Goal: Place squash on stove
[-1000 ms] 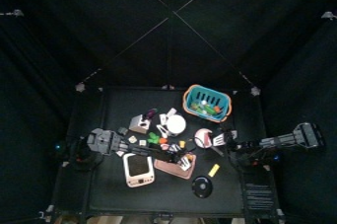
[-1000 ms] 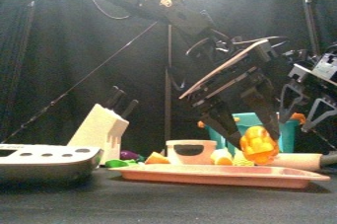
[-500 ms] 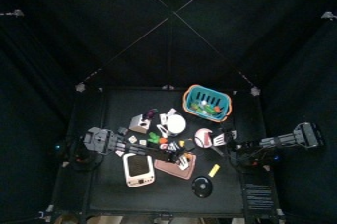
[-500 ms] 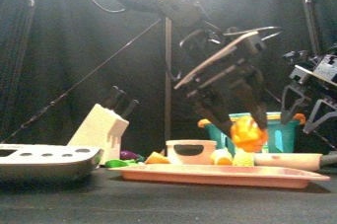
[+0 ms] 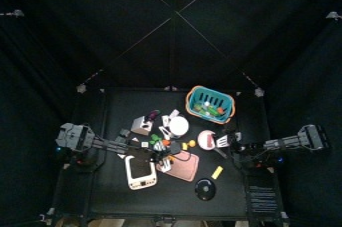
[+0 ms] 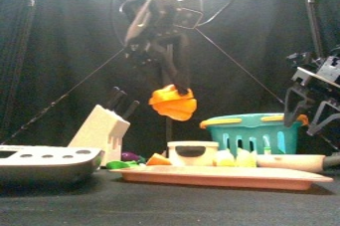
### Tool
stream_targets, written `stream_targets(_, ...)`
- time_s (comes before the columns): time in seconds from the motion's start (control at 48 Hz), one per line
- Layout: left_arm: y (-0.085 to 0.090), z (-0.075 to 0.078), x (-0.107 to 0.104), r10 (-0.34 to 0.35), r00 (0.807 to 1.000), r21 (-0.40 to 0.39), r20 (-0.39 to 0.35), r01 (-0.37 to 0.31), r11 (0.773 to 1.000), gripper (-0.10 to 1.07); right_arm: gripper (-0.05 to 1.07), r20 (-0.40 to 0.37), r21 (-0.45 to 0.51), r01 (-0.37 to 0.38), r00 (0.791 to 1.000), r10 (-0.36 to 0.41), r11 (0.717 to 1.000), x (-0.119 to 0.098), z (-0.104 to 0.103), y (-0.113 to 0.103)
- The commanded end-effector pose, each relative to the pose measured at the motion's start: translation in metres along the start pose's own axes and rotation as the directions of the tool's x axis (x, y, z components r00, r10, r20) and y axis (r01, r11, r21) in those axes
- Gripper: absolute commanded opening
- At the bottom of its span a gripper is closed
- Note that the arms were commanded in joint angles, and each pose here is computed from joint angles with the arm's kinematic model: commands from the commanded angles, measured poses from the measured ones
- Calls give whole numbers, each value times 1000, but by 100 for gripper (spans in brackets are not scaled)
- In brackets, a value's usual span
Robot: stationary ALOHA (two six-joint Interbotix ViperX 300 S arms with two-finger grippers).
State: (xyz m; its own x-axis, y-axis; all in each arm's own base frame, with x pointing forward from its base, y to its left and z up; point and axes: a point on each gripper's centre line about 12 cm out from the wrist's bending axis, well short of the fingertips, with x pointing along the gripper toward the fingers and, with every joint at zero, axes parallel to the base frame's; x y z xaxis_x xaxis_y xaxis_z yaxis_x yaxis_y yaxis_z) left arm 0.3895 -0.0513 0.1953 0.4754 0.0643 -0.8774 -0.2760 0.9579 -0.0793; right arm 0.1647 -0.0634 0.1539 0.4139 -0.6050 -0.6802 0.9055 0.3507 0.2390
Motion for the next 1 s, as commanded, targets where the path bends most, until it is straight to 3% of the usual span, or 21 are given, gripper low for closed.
stream_targets(0.0, 2, -14, -18, -24, 1000, 5, 13, 24, 1000, 81, 104, 10, 16, -8, 1000, 8, 1000, -2, 5, 5)
stream_targets(0.271, 12, -77, -39, -46, 998, 48, -40, 48, 998, 81, 104, 12, 27, 0, 1000, -1, 1000, -1, 6, 4)
stream_targets(0.396, 20, -101, -37, -52, 997, 75, -48, 55, 996, 81, 104, 12, 29, 6, 1000, -6, 1000, 0, 7, 4)
stream_targets(0.604, 26, -117, -27, -101, 994, 158, 31, 95, 983, 81, 104, 5, 40, 23, 1000, -23, 999, 2, 6, 0)
stream_targets(0.75, 24, -119, -24, -141, 988, 163, 64, 129, 978, 81, 104, 4, 40, 28, 1000, -29, 999, 2, 6, -1)
stream_targets(0.979, 25, -121, -23, -145, 987, 163, 65, 133, 978, 82, 104, 5, 41, 33, 999, -33, 999, 3, 6, -2)
